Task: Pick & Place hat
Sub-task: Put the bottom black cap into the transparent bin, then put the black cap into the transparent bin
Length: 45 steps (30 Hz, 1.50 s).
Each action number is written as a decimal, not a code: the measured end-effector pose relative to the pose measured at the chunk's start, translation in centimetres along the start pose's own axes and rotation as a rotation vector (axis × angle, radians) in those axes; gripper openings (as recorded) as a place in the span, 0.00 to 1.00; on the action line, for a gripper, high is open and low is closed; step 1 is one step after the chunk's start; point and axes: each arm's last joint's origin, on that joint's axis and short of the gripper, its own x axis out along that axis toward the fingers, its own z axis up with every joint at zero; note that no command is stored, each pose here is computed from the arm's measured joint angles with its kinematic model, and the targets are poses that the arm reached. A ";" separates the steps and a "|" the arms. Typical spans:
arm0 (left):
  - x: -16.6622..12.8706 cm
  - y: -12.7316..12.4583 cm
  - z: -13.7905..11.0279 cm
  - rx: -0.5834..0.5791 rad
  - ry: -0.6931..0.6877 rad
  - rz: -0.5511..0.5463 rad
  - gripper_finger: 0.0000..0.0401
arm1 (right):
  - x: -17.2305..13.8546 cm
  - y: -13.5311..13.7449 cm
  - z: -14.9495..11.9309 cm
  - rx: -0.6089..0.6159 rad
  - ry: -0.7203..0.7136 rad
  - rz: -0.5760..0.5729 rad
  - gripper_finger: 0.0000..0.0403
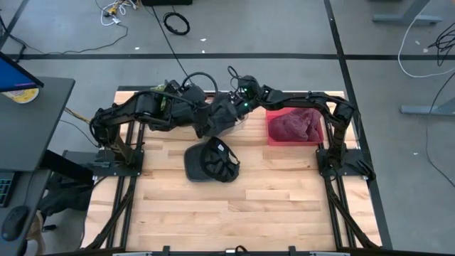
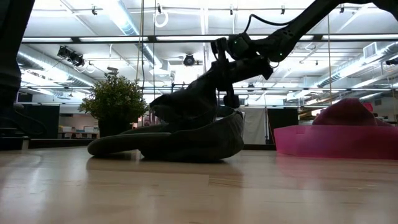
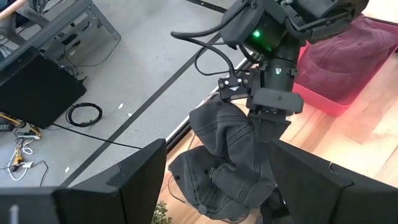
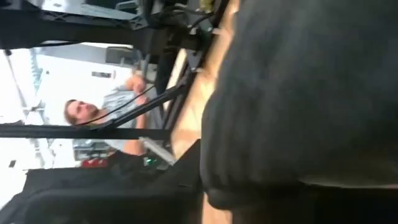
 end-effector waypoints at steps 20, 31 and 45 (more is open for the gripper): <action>-0.1 -0.3 0.0 -0.012 -0.003 -0.024 0.71 | -2.1 -0.3 1.3 0.065 0.061 0.122 0.59; -0.1 -0.3 0.0 -0.012 0.012 -0.047 0.71 | -5.5 0.3 2.3 0.066 0.047 0.161 0.83; -0.2 -0.7 -0.4 0.006 0.116 -0.208 0.71 | -11.6 7.9 -4.9 -0.158 0.040 -0.147 0.76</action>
